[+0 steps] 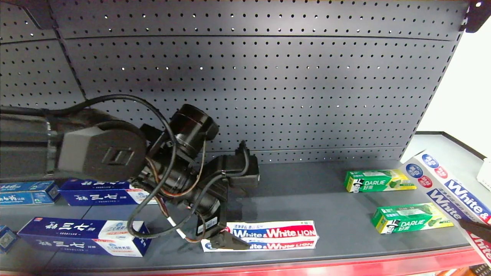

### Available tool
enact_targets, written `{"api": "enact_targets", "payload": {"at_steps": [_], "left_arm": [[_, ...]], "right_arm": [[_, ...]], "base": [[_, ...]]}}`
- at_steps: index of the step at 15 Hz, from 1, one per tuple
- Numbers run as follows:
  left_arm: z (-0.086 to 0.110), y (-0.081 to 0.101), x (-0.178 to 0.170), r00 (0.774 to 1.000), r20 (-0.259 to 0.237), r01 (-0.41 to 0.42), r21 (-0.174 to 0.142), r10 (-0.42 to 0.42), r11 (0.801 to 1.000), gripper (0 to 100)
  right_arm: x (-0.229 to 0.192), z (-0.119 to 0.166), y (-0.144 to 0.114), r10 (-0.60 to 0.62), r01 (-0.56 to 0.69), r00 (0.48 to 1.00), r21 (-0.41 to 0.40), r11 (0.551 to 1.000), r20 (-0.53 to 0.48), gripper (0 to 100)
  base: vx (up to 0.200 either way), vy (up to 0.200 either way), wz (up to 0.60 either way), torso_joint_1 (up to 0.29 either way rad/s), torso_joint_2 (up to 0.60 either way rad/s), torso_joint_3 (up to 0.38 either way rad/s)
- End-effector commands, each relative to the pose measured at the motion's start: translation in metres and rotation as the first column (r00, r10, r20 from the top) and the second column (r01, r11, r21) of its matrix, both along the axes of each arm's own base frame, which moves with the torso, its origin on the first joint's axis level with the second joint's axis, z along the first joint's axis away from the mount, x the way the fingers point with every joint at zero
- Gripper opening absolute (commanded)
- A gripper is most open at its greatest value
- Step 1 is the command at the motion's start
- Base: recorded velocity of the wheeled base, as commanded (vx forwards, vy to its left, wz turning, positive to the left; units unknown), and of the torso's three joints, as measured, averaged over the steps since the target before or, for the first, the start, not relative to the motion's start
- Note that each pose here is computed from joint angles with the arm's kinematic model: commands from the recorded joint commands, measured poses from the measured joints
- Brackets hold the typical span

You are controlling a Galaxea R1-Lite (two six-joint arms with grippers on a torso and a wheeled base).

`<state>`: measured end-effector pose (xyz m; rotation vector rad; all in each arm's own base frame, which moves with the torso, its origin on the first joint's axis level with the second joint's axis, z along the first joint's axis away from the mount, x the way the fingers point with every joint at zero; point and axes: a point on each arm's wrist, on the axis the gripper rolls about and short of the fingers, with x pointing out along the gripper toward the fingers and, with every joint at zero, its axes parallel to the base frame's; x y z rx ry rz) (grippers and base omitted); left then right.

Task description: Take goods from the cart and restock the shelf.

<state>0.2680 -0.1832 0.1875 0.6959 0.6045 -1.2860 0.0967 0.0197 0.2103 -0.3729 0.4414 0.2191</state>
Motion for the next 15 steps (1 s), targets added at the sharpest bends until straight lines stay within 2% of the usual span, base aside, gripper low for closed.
{"api": "enact_targets", "payload": {"at_steps": [1, 3, 6, 7, 10, 13, 15], "left_arm": [[0.017, 0.015, -0.006, 0.999, 0.036, -0.04, -0.03, 0.041, 0.999, 100], [0.034, 0.031, -0.017, 0.992, 0.038, -0.115, -0.072, 0.118, 0.991, 100], [0.037, 0.046, -0.04, 0.984, -0.001, -0.175, -0.089, 0.176, 0.981, 100], [0.034, 0.054, -0.054, 0.98, -0.019, -0.2, -0.097, 0.2, 0.975, 100], [0.037, 0.066, -0.07, 0.969, -0.006, -0.244, -0.104, 0.245, 0.964, 100], [0.048, 0.075, -0.081, 0.962, 0.036, -0.265, -0.132, 0.272, 0.955, 100], [0.052, 0.079, -0.084, 0.95, 0.027, -0.302, -0.155, 0.31, 0.941, 100]], "right_arm": [[0.005, 0.003, 0.002, 0.016, -0.016, 1.0, 0.001, 1.0, -0.004, 0], [0.023, 0.017, 0.009, 0.058, -0.058, 0.998, 0.016, 0.998, -0.004, 0], [0.045, 0.027, 0.022, 0.134, -0.133, 0.991, 0.03, 0.991, -0.019, 0], [0.055, 0.027, 0.033, 0.186, -0.184, 0.982, 0.032, 0.982, -0.038, 0], [0.072, 0.025, 0.05, 0.258, -0.257, 0.966, 0.041, 0.965, -0.011, 0], [0.088, 0.029, 0.061, 0.345, -0.344, 0.939, 0.08, 0.936, 0.006, 0], [0.096, 0.03, 0.069, 0.394, -0.392, 0.919, 0.096, 0.915, -0.002, 0]], "base": [[0.0, 0.0, 0.0, 0.0, 0.0, 0.0], [0.0, 0.0, 0.0, 0.0, 0.0, 0.0], [0.0, 0.0, 0.0, 0.0, 0.0, 0.0], [0.0, 0.0, 0.0, 0.0, 0.0, 0.0], [0.0, 0.0, 0.0, 0.0, 0.0, 0.0], [0.0, 0.0, 0.0, 0.0, 0.0, 0.0], [0.0, 0.0, 0.0, 0.0, 0.0, 0.0]]}}
